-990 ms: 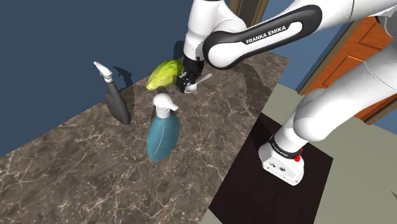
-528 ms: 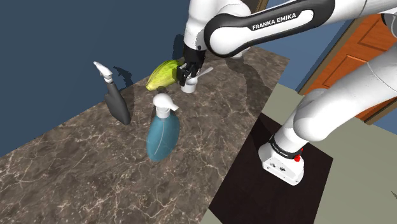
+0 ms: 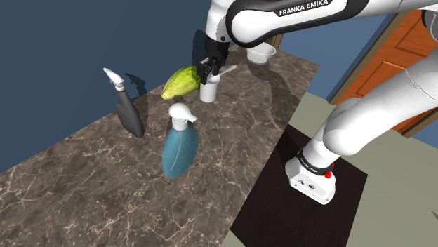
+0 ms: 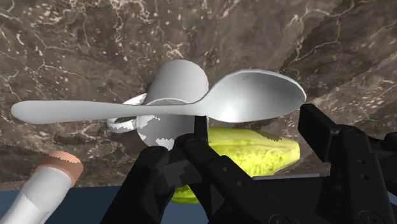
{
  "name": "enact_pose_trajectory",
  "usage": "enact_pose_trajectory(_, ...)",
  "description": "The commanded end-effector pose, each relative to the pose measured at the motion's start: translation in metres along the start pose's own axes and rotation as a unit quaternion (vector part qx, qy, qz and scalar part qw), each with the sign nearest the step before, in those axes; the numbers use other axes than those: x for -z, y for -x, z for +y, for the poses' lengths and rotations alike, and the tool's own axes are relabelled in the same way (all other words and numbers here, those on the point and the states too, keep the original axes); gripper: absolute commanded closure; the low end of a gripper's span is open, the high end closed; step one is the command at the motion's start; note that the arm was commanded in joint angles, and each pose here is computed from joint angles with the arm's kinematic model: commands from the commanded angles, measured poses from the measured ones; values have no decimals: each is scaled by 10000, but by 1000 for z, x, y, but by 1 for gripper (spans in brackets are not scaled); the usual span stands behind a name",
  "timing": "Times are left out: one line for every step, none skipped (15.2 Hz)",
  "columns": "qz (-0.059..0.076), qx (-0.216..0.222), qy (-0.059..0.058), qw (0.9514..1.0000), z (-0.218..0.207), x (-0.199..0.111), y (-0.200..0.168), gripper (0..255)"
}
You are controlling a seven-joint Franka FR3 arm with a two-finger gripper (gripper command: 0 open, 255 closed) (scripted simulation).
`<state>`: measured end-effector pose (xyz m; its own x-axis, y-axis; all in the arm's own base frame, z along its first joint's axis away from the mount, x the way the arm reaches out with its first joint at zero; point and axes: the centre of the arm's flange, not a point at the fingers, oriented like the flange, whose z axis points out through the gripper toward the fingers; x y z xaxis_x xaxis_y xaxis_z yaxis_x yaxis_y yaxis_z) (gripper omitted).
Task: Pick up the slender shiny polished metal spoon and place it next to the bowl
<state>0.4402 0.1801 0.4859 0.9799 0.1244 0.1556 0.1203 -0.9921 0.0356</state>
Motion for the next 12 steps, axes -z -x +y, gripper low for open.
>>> enact_pose_trajectory(-1, 4, 2, 10000, 22, -3, -11, 255)
enact_pose_trajectory(-1, 4, 2, 10000, 34, -4, -17, 255)
enact_pose_trajectory(-1, 4, 2, 10000, 45, -6, -23, 255)
enact_pose_trajectory(-1, 4, 2, 10000, 57, -7, -29, 255)
enact_pose_trajectory(-1, 4, 2, 10000, 68, -8, -35, 255)
enact_pose_trajectory(-1, 4, 2, 10000, 80, -10, -41, 255)
enact_pose_trajectory(-1, 4, 2, 10000, 92, -11, -47, 255)
enact_pose_trajectory(-1, 4, 2, 10000, 103, -12, -53, 255)
enact_pose_trajectory(-1, 4, 2, 10000, 115, -14, -59, 255)
enact_pose_trajectory(-1, 4, 2, 10000, 127, -15, -65, 255)
enact_pose_trajectory(-1, 4, 2, 10000, 138, -17, -71, 255)
enact_pose_trajectory(-1, 4, 2, 10000, 150, -18, -77, 255)
